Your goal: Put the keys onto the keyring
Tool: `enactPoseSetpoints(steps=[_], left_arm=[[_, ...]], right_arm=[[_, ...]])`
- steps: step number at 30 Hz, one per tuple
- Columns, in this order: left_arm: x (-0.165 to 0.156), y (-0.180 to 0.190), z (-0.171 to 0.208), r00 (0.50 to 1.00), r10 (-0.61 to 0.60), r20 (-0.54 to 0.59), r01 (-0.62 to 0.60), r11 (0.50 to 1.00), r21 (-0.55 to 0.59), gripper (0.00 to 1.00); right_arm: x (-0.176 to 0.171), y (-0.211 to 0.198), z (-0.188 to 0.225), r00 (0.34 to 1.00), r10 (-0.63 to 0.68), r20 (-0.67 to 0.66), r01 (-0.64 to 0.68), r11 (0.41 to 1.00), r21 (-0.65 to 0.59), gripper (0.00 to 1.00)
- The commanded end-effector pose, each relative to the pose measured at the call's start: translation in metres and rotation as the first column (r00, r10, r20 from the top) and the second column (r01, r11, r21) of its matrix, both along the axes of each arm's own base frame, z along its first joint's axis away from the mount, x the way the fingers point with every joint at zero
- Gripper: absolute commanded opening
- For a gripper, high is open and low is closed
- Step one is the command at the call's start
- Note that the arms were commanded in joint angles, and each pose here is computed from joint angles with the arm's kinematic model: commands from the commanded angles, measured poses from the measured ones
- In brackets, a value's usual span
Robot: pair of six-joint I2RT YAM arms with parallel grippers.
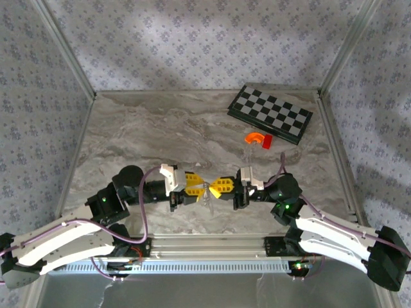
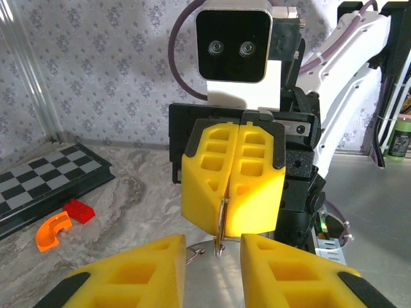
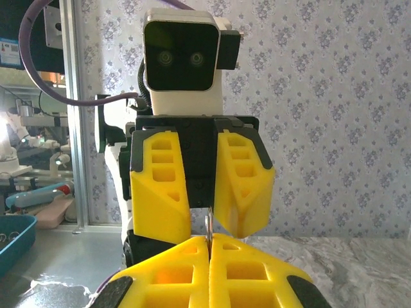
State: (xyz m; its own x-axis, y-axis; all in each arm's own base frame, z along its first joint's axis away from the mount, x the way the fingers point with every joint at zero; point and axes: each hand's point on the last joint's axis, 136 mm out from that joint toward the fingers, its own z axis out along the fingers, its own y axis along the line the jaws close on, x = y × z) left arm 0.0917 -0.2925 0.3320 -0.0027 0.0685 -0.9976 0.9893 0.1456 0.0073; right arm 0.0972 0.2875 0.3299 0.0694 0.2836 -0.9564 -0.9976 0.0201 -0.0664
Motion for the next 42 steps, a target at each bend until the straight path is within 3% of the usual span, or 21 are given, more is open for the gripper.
enactPoseSetpoints(steps=[1,6,17,20,25,29,34,38,42], left_arm=[[-0.009,-0.003,0.014,0.999,-0.049,0.015,0.049,0.997,-0.053,0.28],[-0.01,-0.005,0.014,0.998,-0.065,0.01,0.065,0.996,-0.054,0.25],[-0.011,-0.009,0.017,0.997,-0.079,0.007,0.08,0.995,-0.058,0.0],[-0.009,-0.009,0.016,0.998,-0.07,0.006,0.07,0.996,-0.047,0.0],[-0.003,-0.007,0.009,1.0,-0.029,0.009,0.029,1.0,-0.002,0.0],[0.002,-0.007,0.0,1.0,-0.01,0.008,0.009,0.998,0.068,0.0],[0.005,-0.011,-0.008,1.0,-0.003,-0.002,0.003,0.992,0.123,0.0],[0.008,-0.012,-0.013,1.0,0.007,-0.002,-0.006,0.99,0.144,0.0],[0.009,-0.014,-0.014,1.0,0.005,0.004,-0.005,0.989,0.148,0.0]], right_arm=[[-0.005,-0.005,0.012,1.0,0.017,0.025,-0.018,0.999,0.051,0.0],[-0.005,-0.005,0.013,1.0,0.018,0.024,-0.02,0.998,0.055,0.0],[-0.003,-0.004,0.009,1.0,0.007,0.01,-0.008,0.999,0.044,0.0],[0.001,-0.005,0.005,1.0,-0.023,0.01,0.023,1.0,0.022,0.0],[0.013,-0.01,-0.007,0.991,-0.129,0.021,0.13,0.99,-0.051,0.19],[0.02,-0.009,-0.02,0.976,-0.207,0.075,0.217,0.96,-0.175,0.2],[0.016,-0.008,-0.027,0.972,-0.207,0.113,0.226,0.952,-0.207,0.22],[0.017,-0.007,-0.033,0.971,-0.21,0.112,0.23,0.946,-0.227,0.36],[0.017,-0.007,-0.034,0.97,-0.214,0.116,0.237,0.943,-0.235,0.36]])
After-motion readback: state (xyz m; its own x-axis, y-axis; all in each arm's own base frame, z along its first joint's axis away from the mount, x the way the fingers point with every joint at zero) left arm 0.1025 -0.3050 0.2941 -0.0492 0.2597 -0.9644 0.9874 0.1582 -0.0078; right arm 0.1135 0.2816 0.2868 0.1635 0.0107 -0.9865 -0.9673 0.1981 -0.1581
